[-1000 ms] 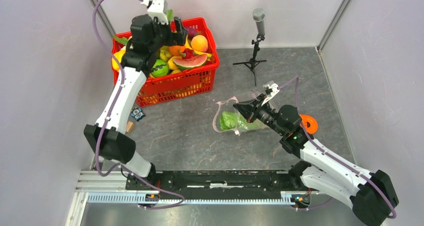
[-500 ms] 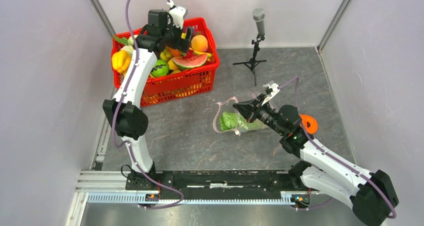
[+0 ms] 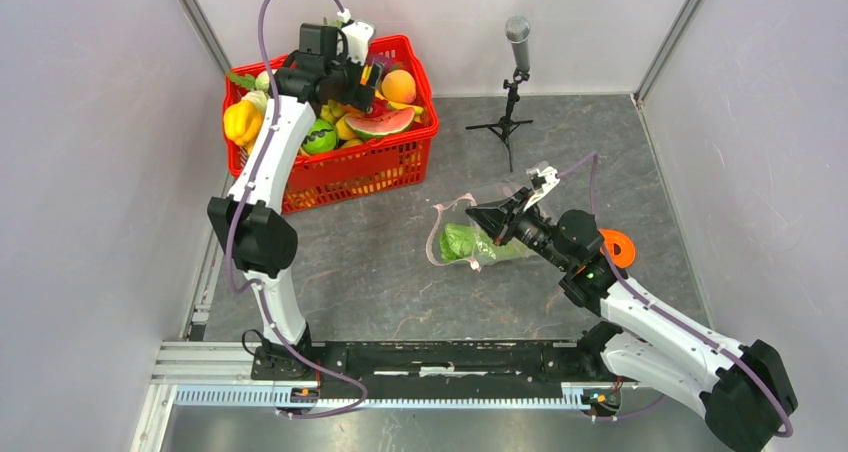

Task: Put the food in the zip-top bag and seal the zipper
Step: Pick up the fake fruit from the bin.

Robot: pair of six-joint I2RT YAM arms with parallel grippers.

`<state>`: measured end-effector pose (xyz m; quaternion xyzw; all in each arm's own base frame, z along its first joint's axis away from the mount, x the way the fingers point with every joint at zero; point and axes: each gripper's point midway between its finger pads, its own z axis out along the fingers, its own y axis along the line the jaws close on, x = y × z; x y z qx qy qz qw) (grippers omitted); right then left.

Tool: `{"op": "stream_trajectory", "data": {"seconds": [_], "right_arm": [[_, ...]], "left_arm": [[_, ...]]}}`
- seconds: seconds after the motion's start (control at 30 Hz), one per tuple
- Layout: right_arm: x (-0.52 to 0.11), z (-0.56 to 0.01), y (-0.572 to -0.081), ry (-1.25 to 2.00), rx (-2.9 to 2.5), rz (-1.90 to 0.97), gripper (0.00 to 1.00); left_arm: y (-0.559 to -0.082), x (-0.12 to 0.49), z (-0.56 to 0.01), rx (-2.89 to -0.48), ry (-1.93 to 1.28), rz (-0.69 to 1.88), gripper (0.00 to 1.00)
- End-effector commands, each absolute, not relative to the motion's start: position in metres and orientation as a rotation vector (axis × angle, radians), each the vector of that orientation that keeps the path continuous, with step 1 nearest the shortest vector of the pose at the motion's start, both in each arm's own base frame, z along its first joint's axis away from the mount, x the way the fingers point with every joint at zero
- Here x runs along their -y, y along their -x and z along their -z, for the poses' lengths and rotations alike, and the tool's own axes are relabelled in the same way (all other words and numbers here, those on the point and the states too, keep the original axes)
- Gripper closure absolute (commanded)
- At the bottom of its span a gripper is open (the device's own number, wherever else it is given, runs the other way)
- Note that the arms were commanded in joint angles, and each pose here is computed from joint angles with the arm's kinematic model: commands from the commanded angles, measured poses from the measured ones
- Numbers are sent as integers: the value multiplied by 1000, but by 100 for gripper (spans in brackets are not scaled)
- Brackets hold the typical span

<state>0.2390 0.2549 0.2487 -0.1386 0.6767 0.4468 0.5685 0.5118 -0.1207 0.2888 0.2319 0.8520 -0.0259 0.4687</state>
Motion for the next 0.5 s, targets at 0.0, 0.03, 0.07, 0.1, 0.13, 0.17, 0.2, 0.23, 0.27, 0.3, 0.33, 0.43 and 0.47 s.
{"op": "stream_trajectory", "data": {"seconds": [0.0, 0.03, 0.07, 0.1, 0.13, 0.17, 0.2, 0.23, 0.27, 0.3, 0.33, 0.43, 0.47], "right_arm": [[-256, -283, -236, 322, -1474, -1084, 100], [-256, -284, -236, 322, -1472, -1085, 100], [-256, -284, -236, 324, -1473, -1086, 100], [-256, -284, -236, 323, -1472, -1085, 100], [-256, -285, -236, 322, -1469, -1085, 100], [-255, -285, -236, 321, -1469, -1084, 100], [-255, -285, -236, 321, -1469, -1083, 100], [-255, -284, -237, 319, -1471, -1083, 100], [-256, -284, -237, 322, -1471, -1082, 100], [-256, -285, -236, 324, -1469, -1084, 100], [-256, -285, -237, 323, -1469, -1084, 100], [-255, -285, -236, 320, -1468, -1082, 100], [-255, -286, -237, 320, -1467, -1079, 100]], "left_arm": [[-519, 116, -295, -2074, -574, 17, 19], [-520, 116, -294, -2077, -571, 21, 24], [-519, 118, -294, -2076, -569, 26, 25], [-519, 119, -295, -2074, -570, 39, 27], [-517, 121, -299, -2064, -567, 59, 30], [-517, 124, -302, -2052, -560, 77, 31], [-517, 127, -309, -2026, -543, 97, 35], [-517, 129, -314, -2007, -527, 113, 37], [-516, 131, -321, -1989, -511, 136, 37], [-513, 136, -329, -1967, -498, 171, 37], [-511, 139, -337, -1940, -484, 197, 38], [-503, 149, -365, -1831, -433, 290, 39], [-499, 152, -375, -1792, -420, 318, 41]]}}
